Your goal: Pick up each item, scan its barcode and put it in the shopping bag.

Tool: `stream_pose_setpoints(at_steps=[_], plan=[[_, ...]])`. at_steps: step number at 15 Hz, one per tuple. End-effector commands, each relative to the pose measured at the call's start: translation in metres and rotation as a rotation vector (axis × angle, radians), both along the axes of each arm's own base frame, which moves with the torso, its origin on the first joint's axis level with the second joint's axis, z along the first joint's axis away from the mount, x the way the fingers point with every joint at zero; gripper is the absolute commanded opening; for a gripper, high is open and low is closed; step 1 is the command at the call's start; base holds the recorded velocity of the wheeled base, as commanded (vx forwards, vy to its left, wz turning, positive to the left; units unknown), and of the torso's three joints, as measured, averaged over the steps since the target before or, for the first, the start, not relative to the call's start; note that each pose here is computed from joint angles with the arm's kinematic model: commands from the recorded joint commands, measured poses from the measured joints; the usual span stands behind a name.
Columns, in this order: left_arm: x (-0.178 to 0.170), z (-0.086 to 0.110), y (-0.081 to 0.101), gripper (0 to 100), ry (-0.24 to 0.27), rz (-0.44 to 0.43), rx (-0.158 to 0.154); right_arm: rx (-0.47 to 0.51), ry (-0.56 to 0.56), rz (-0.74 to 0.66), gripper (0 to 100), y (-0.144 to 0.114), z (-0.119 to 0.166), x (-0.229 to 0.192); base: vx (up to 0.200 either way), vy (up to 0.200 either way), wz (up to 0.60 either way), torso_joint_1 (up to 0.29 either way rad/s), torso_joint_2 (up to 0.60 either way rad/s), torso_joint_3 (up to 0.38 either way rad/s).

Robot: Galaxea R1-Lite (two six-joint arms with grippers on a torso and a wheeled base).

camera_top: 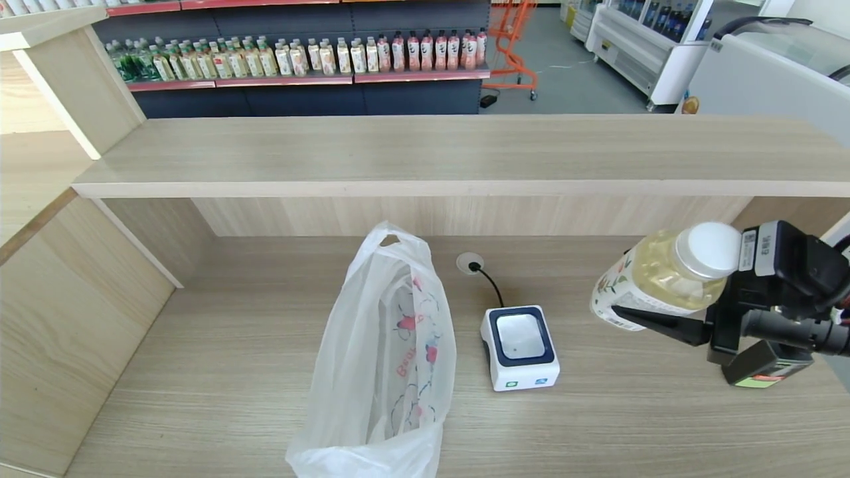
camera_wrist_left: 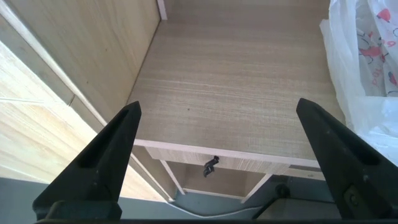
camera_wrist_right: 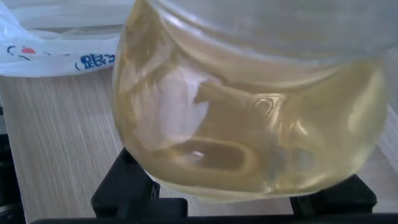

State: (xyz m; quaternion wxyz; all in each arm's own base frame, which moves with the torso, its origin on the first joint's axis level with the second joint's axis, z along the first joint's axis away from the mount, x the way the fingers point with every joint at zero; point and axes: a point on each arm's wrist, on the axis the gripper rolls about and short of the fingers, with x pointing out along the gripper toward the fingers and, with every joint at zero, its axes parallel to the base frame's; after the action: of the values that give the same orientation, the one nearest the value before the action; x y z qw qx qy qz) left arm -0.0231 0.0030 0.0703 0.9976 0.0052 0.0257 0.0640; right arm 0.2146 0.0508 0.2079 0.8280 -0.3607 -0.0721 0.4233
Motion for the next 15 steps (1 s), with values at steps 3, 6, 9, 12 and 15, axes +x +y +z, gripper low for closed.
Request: stream_pose_setpoints(at_steps=[3,6,9,12,15], plan=[[0.000,0.000,0.000,100,0.000,0.001,0.001,-0.016,0.014,0.003,0,0.006,-0.015,0.039,0.000,0.000,0.00,0.000,0.00,0.000],[0.000,0.000,0.000,100,0.000,0.001,0.001,-0.060,-0.001,0.085,0,0.010,-0.035,0.055,0.000,0.000,0.00,0.000,0.00,0.000],[0.000,0.000,0.000,100,0.000,0.001,0.001,-0.095,-0.008,0.172,0,0.013,-0.053,0.064,0.000,0.000,0.00,0.000,0.00,0.000],[0.000,0.000,0.000,100,0.000,0.001,0.001,-0.133,-0.042,0.264,0,0.016,-0.071,0.077,0.000,0.000,0.00,0.000,0.00,0.000],[0.000,0.000,0.000,100,0.000,0.001,0.001,-0.146,-0.059,0.341,0,0.019,-0.088,0.088,0.000,0.000,0.00,0.000,0.00,0.000]])
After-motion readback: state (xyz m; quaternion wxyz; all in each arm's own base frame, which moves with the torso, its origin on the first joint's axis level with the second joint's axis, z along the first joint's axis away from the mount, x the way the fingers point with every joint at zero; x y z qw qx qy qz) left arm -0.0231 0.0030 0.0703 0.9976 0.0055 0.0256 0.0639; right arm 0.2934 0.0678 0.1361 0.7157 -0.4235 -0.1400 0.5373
